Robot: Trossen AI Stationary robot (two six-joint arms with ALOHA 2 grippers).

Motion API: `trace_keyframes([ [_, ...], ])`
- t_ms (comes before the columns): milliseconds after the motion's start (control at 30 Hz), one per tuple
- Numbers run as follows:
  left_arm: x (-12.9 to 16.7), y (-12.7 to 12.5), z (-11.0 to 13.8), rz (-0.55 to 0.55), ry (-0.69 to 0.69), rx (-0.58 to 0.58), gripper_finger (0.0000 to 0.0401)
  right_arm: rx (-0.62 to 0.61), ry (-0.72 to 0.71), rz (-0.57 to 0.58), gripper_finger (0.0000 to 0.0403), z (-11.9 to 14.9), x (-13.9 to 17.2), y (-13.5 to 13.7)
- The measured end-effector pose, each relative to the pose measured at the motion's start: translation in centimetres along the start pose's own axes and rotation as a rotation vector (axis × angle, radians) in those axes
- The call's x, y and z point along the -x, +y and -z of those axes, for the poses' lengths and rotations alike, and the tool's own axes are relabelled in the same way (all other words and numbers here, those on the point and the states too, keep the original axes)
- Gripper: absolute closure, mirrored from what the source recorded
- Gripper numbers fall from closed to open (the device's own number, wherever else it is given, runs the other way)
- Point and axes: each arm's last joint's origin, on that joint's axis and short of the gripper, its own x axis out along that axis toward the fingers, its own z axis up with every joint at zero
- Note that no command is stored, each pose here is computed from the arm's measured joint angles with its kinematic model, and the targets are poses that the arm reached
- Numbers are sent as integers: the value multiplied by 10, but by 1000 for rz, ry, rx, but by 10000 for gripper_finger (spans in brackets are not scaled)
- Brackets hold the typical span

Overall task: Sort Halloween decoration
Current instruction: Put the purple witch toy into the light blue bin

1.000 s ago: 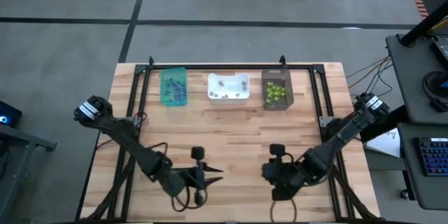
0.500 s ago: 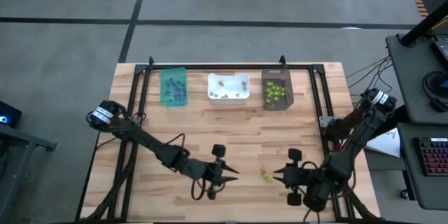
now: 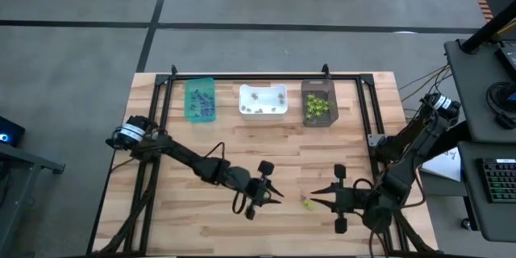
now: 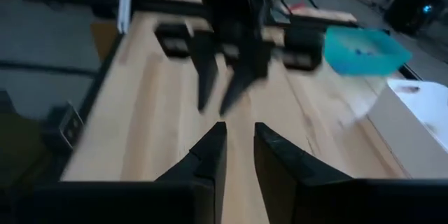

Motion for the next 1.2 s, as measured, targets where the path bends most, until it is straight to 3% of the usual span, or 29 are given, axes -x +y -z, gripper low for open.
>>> trace_keyframes([
  [233, -11, 11, 25, 55, 48, -14, 323, -42, -77, -27, 344, 3, -11, 13],
  [467, -43, 10, 32, 123, 33, -39, 323, 63, -160, -38, 344, 4, -26, 33],
  [767, -82, 21, 46, 125, 39, -93, 323, 64, -213, -87, 344, -3, -23, 35],
  [1033, -89, 44, 63, 90, 78, -52, 323, 57, -218, -89, 344, -4, -22, 35],
  [1200, -87, 54, 68, 134, 89, -23, 302, 54, -217, -89, 344, -4, -22, 35],
])
